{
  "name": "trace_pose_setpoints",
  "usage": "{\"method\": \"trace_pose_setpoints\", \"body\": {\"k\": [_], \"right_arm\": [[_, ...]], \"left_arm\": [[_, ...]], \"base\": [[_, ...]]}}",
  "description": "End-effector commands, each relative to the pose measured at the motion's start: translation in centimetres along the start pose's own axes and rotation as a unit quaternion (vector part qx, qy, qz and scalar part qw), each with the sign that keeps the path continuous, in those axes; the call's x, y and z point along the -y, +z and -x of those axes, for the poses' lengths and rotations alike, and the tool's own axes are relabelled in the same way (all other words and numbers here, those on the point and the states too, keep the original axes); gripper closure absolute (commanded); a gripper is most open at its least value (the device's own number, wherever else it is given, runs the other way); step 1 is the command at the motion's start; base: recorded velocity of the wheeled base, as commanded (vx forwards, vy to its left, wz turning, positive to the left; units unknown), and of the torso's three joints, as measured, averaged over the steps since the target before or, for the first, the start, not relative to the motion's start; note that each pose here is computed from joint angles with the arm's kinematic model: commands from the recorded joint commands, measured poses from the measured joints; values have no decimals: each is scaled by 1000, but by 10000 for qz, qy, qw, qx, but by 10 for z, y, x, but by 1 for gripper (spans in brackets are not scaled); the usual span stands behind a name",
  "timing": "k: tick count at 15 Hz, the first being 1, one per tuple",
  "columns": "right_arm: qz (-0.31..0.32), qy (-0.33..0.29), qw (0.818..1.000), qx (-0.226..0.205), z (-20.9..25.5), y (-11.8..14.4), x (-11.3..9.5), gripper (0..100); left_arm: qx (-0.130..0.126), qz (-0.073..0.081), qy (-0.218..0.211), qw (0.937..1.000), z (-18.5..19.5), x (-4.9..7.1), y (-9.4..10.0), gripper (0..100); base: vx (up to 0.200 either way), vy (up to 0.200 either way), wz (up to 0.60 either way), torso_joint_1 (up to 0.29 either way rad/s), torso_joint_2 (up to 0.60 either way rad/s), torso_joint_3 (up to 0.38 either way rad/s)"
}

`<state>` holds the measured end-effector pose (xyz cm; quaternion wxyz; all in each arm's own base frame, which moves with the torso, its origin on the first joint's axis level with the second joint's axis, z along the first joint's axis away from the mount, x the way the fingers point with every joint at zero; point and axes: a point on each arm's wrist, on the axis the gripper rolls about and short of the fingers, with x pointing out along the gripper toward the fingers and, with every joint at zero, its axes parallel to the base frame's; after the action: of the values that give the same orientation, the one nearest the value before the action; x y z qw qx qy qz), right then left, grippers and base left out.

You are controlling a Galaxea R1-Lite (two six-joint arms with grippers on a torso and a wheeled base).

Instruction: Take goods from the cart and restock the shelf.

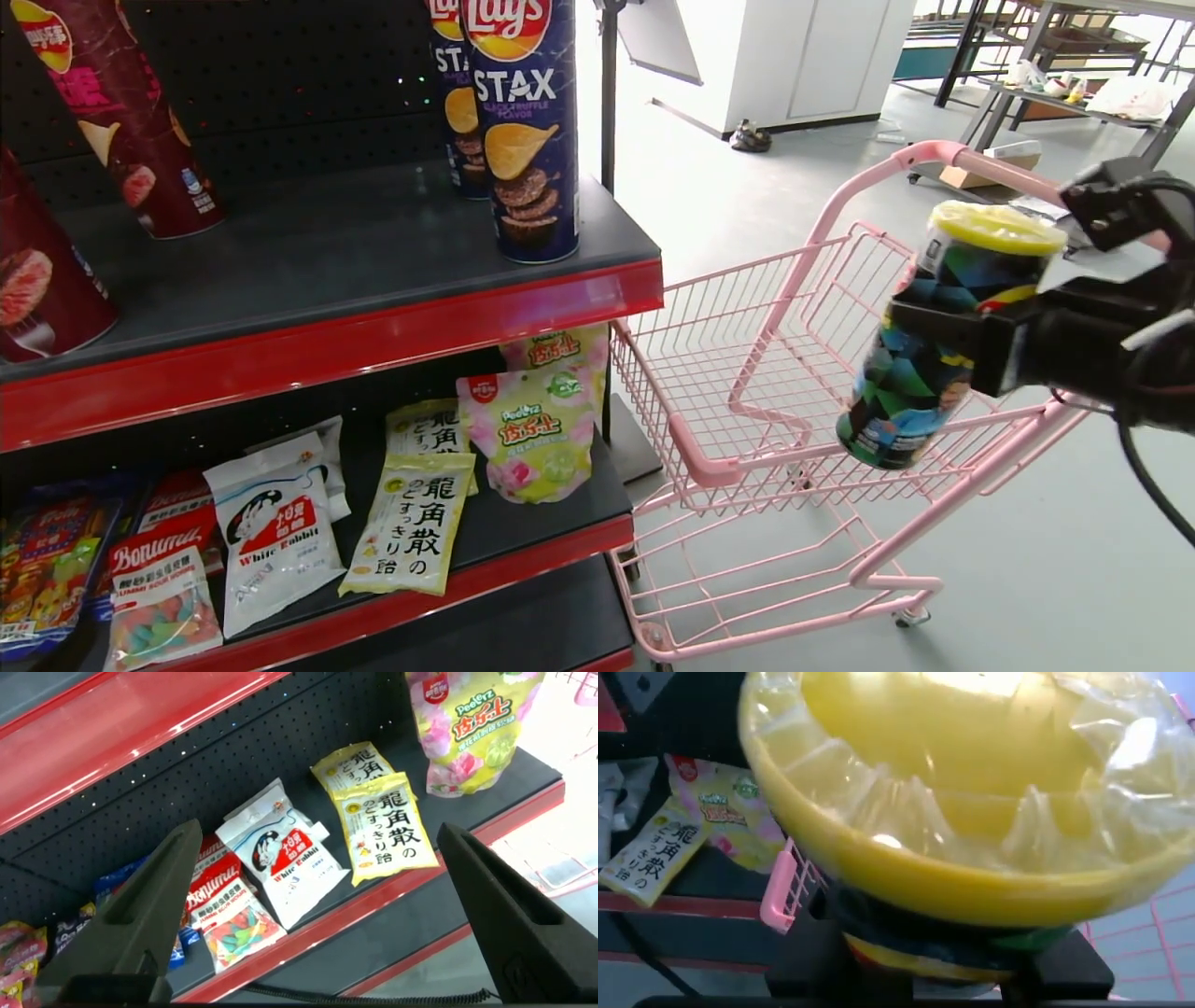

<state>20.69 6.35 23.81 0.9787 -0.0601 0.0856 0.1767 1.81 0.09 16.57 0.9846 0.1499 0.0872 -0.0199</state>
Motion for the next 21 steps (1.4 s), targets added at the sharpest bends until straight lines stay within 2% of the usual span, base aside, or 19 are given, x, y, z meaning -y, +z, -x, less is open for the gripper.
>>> {"method": "trace_pose_setpoints", "body": {"k": [1, 3, 5, 7, 9, 14, 16, 19, 21], "right_arm": [[74, -317, 9991, 267, 71, -8, 1, 100], [148, -644, 9976, 226, 90, -16, 7, 100], [170, -984, 9947, 248, 99, -16, 13, 100], [208, -1056, 9940, 203, 112, -19, 12, 100], [197, -1003, 9948, 49, 120, -24, 9, 100], [188, -1025, 9945, 46, 122, -24, 9, 100], [192, -1014, 9946, 79, 122, -23, 9, 100], [268, -724, 9968, 185, 114, -9, 8, 100], [320, -243, 9989, 250, 103, 3, 4, 100]], "left_arm": [[-32, -38, 27, 10000, 0, 0, -1, 0], [-1, -122, 27, 9999, 0, -1, 2, 0], [15, -118, 24, 9999, 0, -1, 4, 0], [56, -121, 43, 9999, 1, -1, 4, 0], [56, -121, 43, 9999, 1, -1, 4, 0], [46, -126, 24, 9999, 1, -1, 4, 0], [33, -207, 13, 9998, 0, -1, 3, 0], [35, -230, 6, 9997, 1, -1, 2, 0], [57, -224, 12, 9997, 2, -1, 1, 0]], "base": [[0, 0, 0, 0, 0, 0], [0, 0, 0, 0, 0, 0], [0, 0, 0, 0, 0, 0], [0, 0, 0, 0, 0, 0], [-100, 0, 0, -4, 1, 4], [-200, 0, 0, 3, 3, 3], [0, 0, 0, 0, 0, 0], [0, 0, 0, 0, 0, 0], [0, 0, 0, 0, 0, 0]]}}
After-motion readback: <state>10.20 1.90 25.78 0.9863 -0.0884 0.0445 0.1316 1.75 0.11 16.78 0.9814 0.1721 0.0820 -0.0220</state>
